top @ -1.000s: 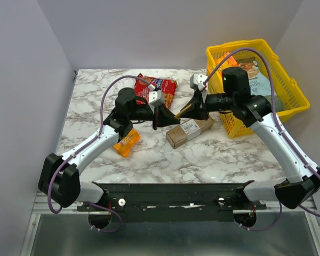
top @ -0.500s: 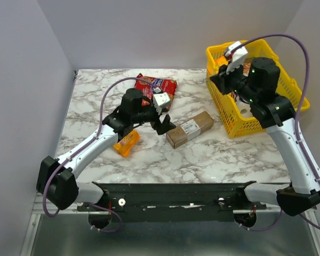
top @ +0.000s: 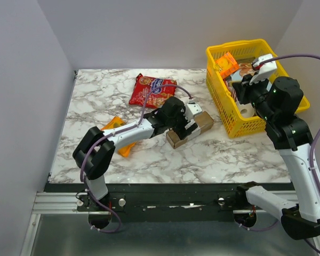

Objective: Unpack the express box

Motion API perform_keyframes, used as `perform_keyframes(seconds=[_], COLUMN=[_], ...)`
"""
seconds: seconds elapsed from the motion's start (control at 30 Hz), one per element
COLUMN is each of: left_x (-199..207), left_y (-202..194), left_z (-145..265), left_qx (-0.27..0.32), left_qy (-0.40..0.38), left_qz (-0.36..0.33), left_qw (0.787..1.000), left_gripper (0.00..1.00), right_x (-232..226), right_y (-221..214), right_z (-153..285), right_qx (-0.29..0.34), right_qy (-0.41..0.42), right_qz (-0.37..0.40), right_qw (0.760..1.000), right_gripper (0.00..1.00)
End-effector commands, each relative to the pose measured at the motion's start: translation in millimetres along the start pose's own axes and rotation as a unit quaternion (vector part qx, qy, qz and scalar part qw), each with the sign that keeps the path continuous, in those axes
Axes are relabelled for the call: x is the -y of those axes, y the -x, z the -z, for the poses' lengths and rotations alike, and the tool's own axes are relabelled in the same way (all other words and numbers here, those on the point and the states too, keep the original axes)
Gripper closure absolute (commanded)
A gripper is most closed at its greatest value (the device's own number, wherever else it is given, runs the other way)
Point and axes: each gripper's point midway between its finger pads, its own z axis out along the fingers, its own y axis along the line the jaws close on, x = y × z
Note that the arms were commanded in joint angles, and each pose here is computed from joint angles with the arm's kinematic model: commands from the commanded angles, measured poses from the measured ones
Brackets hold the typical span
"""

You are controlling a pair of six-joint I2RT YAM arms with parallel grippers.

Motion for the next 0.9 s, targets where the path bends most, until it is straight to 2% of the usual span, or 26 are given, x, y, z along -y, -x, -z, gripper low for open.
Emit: perform_keyframes(seconds=[0.0, 0.13, 0.3, 0.6, 0.77, 0.87], left_x=[-27.3, -26.4, -6.4, 14.9, 16.5, 11.6], left_y=[-0.1, -11.1, -22.2, -28.0, -44.8, -57.4], left_z=[-16.0, -26.2, -34.3, -29.4, -28.4, -27.5], left_qx=[-0.01, -0.026, -0.037, -0.047, -0.073, -0.092], left_qy=[0.069, 0.065, 0.012, -0.064, -0.07, -0.061], left_qz=[0.018, 0.019, 0.029, 0.054, 0.046, 0.026], left_qw=[0.997, 0.997, 0.999, 0.995, 0.994, 0.994], left_gripper=[0.01, 0.01, 0.01, 0.01, 0.02, 0.09], right_x=[4.7, 0.9, 0.9, -1.0, -3.2, -3.9], right_y=[-6.2, -10.7, -14.1, -22.9, -30.6, -33.6], right_z=[7.8, 9.7, 9.2, 5.5, 2.5, 1.4], right_qx=[0.0, -0.002, -0.006, -0.019, -0.028, -0.032], right_qy=[-0.007, 0.007, 0.011, 0.023, 0.032, 0.035], right_qz=[-0.012, -0.015, -0.021, -0.028, -0.031, -0.031], right_qw=[1.0, 1.0, 1.0, 0.999, 0.999, 0.998], right_gripper=[1.0, 1.0, 1.0, 1.0, 1.0, 0.99])
